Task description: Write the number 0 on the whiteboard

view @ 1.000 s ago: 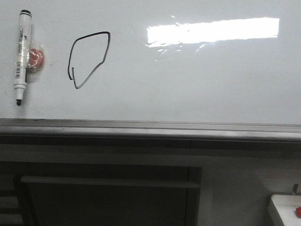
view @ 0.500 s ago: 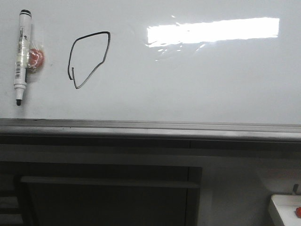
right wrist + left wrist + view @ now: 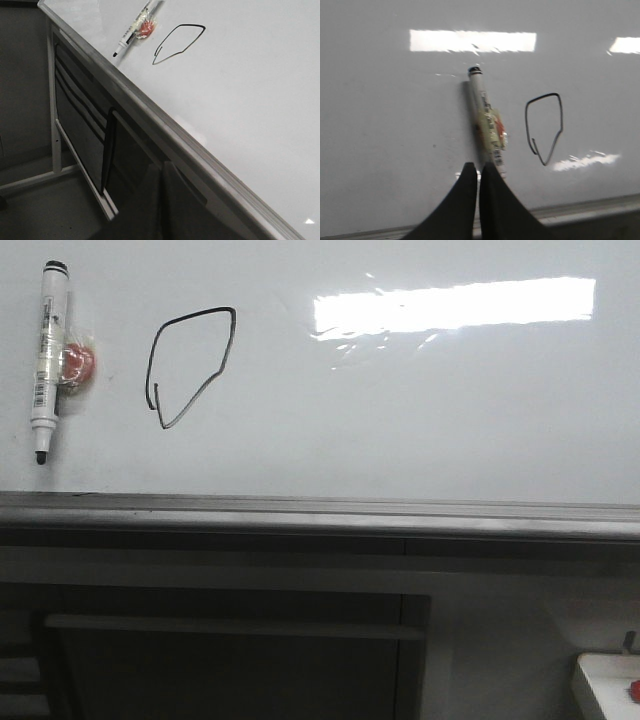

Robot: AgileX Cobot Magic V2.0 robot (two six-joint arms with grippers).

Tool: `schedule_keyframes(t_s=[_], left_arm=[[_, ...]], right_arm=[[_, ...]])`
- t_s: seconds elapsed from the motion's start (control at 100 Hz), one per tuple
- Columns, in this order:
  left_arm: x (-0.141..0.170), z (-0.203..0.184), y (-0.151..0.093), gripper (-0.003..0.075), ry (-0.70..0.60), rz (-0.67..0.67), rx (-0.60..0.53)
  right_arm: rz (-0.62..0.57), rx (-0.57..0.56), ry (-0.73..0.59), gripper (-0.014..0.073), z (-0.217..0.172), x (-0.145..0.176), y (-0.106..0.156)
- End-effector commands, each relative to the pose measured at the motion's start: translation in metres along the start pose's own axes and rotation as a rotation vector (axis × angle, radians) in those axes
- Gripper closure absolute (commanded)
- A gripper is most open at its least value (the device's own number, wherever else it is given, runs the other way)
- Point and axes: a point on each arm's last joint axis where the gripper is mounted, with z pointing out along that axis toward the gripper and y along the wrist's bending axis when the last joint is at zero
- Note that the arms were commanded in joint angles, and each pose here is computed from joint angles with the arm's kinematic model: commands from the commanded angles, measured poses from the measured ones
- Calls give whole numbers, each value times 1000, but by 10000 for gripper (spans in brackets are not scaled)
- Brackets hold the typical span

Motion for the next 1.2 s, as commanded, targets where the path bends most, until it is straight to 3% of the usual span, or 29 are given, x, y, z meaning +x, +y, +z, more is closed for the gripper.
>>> schedule_keyframes(t_s=[0.0, 0.14, 0.39, 1.04, 1.19], left_arm=[[-20, -6, 4, 741, -167, 36, -59], [-23, -17, 9, 741, -218, 161, -172], [2, -33, 15, 741, -280, 179, -283], [41, -32, 21, 741, 154, 132, -312], [41, -33, 21, 741, 157, 144, -316]], right_arm=[[4, 40, -97, 645, -1, -16, -5], [4, 40, -97, 645, -1, -16, -5], [4, 40, -97, 645, -1, -16, -5], [4, 40, -96, 645, -1, -15, -5], [4, 40, -96, 645, -1, -15, -5]])
